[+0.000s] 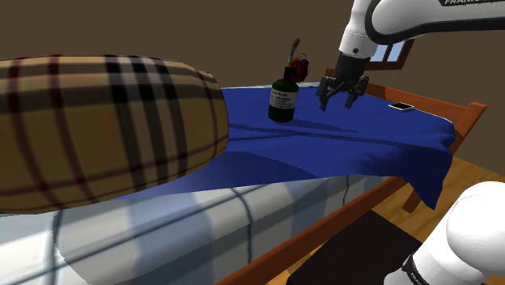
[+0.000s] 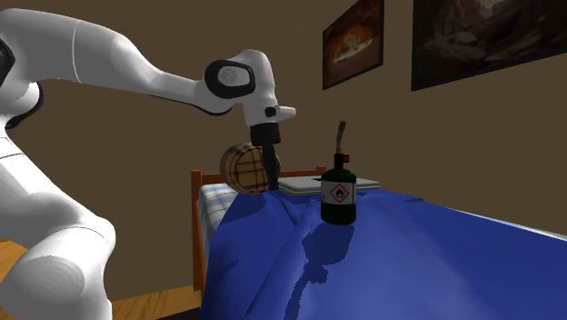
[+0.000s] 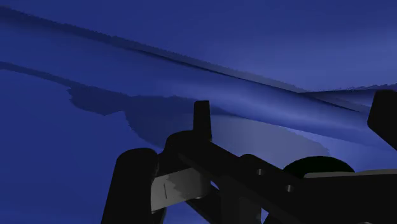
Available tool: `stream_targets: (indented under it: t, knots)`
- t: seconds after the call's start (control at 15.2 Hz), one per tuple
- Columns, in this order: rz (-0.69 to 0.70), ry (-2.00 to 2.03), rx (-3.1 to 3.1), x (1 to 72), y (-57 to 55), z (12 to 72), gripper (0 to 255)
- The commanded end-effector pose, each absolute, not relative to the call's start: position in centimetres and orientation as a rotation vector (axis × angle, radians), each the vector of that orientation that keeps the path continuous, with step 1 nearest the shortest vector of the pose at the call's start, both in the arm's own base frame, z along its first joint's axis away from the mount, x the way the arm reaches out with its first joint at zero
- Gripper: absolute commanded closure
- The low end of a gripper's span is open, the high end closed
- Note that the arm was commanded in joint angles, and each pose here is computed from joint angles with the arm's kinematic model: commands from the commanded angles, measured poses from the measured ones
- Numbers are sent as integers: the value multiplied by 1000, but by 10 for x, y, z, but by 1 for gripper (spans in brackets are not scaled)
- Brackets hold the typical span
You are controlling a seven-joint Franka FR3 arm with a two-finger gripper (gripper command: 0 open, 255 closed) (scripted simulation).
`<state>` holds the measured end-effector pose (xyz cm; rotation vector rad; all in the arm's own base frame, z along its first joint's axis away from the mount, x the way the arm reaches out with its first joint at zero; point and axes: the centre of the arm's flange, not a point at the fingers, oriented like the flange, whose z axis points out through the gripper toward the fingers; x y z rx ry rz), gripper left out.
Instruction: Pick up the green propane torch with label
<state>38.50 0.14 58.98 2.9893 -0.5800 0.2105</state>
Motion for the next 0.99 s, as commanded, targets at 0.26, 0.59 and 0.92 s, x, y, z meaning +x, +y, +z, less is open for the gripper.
stream_targets:
  t: [0.26, 0.59, 0.92]
  knots:
    - [416, -752, 2921, 444, 16, 609, 0]
    - [581, -889, 2847, 490, 22, 631, 0]
    - [743, -1020, 2758, 534, 24, 658, 0]
